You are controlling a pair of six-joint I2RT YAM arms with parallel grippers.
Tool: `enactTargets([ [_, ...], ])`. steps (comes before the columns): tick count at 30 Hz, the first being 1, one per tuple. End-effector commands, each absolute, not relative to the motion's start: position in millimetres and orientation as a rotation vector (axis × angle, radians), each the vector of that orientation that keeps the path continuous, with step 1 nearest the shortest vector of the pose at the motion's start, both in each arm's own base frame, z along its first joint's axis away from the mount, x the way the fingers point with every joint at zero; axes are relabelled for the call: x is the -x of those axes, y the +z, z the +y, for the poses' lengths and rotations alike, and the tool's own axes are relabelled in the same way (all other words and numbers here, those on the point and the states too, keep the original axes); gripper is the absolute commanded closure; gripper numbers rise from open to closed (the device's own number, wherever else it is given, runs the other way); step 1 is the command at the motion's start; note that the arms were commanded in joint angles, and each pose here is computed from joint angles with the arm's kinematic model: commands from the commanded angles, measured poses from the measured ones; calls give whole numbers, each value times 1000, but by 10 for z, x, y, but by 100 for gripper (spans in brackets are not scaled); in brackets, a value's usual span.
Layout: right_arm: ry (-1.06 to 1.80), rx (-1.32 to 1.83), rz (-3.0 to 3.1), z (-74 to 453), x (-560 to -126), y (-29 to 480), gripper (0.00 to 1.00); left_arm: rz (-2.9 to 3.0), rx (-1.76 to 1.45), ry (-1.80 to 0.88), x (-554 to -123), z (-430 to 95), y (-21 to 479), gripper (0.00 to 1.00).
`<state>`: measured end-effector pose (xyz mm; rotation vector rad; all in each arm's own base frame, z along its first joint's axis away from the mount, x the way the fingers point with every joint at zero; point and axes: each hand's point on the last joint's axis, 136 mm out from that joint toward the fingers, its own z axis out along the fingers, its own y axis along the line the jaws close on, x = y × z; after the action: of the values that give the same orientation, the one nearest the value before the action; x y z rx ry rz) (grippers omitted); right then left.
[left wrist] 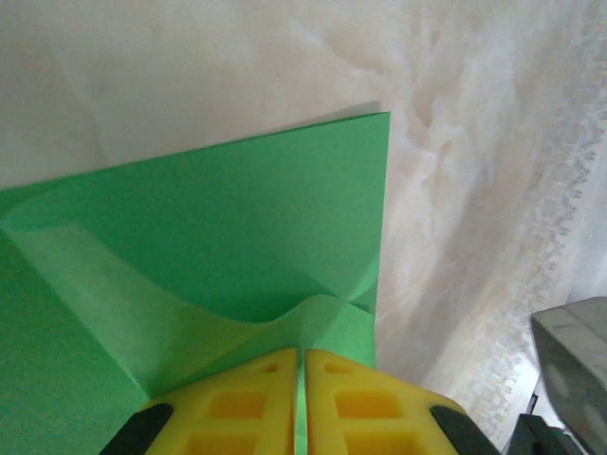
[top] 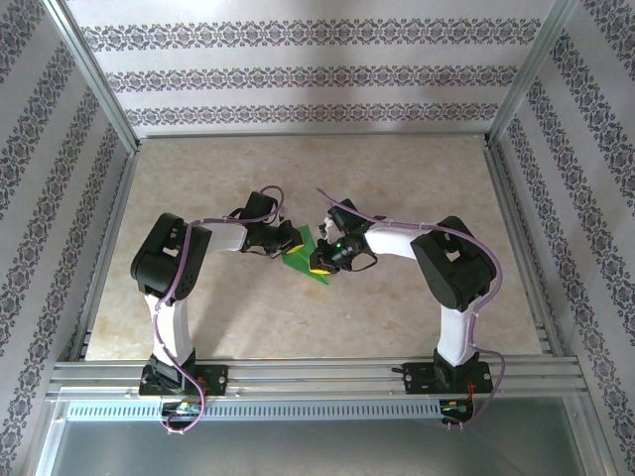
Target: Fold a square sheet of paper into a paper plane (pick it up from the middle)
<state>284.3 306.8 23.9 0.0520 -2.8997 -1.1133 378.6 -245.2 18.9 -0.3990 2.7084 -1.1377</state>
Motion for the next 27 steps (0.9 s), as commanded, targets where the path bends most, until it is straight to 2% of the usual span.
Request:
enactTargets([
  [1,-1040,-50,-2913,3009,-2782,113,87,2836,515,-1012,-3552,-2268,-206,88],
  [11,-920,0,-2891,2810,-2610,-200,88,2774,434,-1093,-3676,-2384,30,88],
  [19,-875,19,-2882,2731,-2564,-310,88,2636,247,-1161,-3871,-2503,639,82],
  [22,-866,25,-2879,2722,-2560,-328,88,2597,196,-1171,-3827,-2529,761,81],
  [27,-854,29,-2875,2716,-2550,-356,88,2601,154,-1184,-3677,-2599,676,81],
])
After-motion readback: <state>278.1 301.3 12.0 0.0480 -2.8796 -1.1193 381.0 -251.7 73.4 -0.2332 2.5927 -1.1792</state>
